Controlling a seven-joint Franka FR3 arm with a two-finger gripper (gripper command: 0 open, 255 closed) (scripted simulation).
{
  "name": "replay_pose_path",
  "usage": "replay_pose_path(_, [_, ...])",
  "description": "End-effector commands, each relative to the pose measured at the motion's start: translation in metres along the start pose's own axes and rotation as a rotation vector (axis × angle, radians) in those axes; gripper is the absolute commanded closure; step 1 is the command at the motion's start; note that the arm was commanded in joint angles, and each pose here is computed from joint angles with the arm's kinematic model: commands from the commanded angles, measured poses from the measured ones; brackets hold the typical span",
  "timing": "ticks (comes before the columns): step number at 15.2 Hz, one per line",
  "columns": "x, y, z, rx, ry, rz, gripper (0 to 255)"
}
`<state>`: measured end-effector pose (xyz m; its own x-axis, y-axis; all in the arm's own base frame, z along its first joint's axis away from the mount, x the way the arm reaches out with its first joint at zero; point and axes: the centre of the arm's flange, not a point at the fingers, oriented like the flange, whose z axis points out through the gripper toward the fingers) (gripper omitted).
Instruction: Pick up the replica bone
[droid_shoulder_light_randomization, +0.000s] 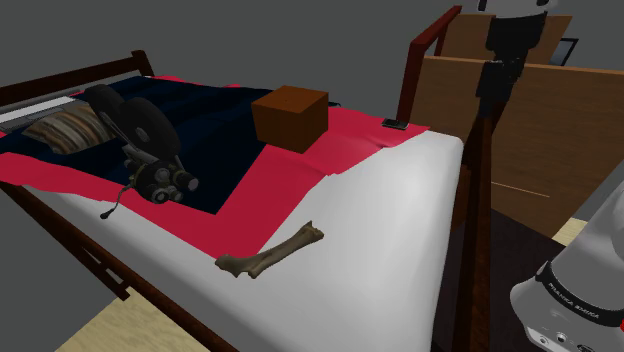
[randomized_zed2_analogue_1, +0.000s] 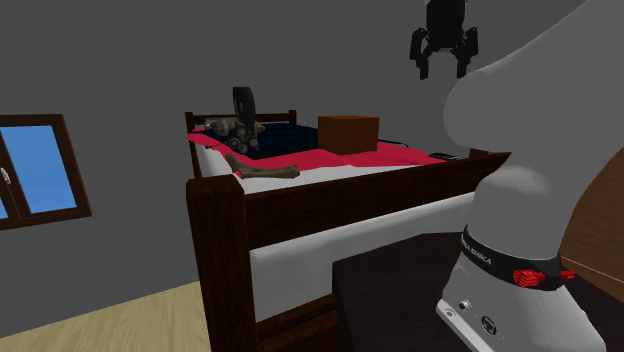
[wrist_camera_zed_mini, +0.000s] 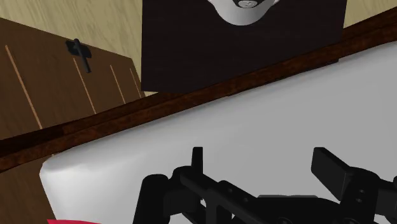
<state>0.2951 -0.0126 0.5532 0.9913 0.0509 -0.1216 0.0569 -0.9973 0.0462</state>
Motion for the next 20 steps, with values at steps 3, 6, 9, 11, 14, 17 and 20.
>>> replay_pose_path(3, [0.02,-0.008,0.012,0.01,0.012,-0.066,0])
replay_pose_path(6, [0.048,-0.023,0.029,0.025,0.03,-0.164,0])
replay_pose_path(9, [0.075,-0.041,0.046,0.039,0.048,-0.263,0])
replay_pose_path(11, [0.092,-0.055,0.057,0.049,0.06,-0.329,0])
replay_pose_path(14, [0.117,-0.077,0.072,0.064,0.078,-0.427,0])
replay_pose_path(17, [0.139,-0.102,0.087,0.079,0.096,-0.526,0])
replay_pose_path(20, [0.159,-0.13,0.1,0.093,0.114,-0.625,0])
